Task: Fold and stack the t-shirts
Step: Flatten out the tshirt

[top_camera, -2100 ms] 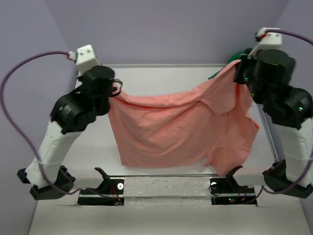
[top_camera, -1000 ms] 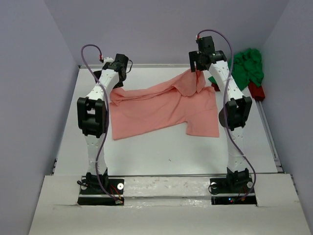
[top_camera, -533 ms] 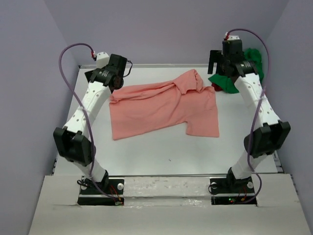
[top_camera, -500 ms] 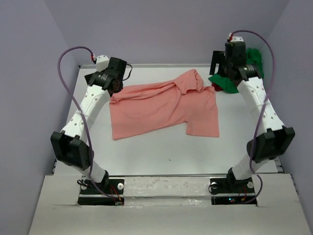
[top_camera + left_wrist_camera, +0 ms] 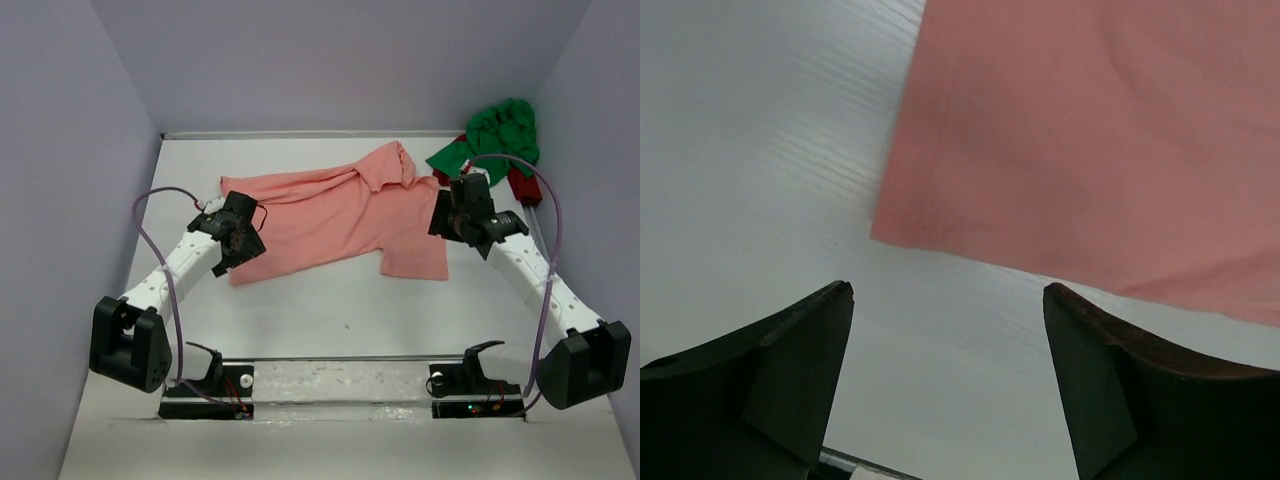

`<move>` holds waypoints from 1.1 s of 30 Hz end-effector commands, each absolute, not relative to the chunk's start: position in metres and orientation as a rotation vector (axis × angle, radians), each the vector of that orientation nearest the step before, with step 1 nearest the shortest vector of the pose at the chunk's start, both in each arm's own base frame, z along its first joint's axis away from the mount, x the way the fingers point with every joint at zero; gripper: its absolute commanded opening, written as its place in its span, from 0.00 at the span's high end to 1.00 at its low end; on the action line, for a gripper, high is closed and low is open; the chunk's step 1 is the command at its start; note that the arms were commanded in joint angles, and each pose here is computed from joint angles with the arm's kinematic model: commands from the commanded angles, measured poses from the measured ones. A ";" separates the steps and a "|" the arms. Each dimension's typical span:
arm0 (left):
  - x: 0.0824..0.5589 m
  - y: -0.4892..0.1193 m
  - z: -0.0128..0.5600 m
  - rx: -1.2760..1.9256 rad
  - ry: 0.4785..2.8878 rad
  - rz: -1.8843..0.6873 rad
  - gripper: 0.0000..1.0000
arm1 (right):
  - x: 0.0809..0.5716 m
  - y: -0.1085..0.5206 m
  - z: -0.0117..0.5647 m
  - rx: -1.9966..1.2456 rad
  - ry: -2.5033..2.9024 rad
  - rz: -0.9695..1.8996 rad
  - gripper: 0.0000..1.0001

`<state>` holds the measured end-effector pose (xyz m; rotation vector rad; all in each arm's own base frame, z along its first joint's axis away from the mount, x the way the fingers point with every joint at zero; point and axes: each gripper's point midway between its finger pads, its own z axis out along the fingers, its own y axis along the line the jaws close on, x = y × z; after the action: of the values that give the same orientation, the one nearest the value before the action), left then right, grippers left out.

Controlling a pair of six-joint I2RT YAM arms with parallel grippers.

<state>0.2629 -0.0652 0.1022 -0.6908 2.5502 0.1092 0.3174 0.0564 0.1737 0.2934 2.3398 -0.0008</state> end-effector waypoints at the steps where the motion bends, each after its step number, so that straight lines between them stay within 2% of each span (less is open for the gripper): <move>1: 0.254 -0.095 0.082 -0.794 2.579 -0.113 0.14 | 0.311 0.064 0.200 0.370 2.237 0.133 0.41; 10: 0.219 -0.087 0.035 -0.892 2.659 -0.007 0.14 | 0.306 0.064 0.207 0.369 2.227 0.149 0.41; 22: 0.237 -0.058 0.067 -0.949 2.495 0.173 0.14 | 0.307 0.071 0.209 0.313 2.237 0.182 0.41; 29: 0.243 -0.048 0.057 -0.998 2.505 0.221 0.14 | 0.307 0.069 0.217 0.302 2.226 0.171 0.41; 32: 0.242 -0.046 0.048 -1.010 2.520 0.235 0.27 | 0.306 0.068 0.225 0.302 2.206 0.173 0.41; 33: 0.240 -0.046 0.046 -1.016 2.527 0.237 0.27 | 0.306 0.068 0.227 0.299 2.203 0.173 0.41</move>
<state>0.2402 -0.0539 0.0484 -0.9871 2.5391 0.1864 0.3020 0.0685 0.1937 0.3172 2.2867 0.1488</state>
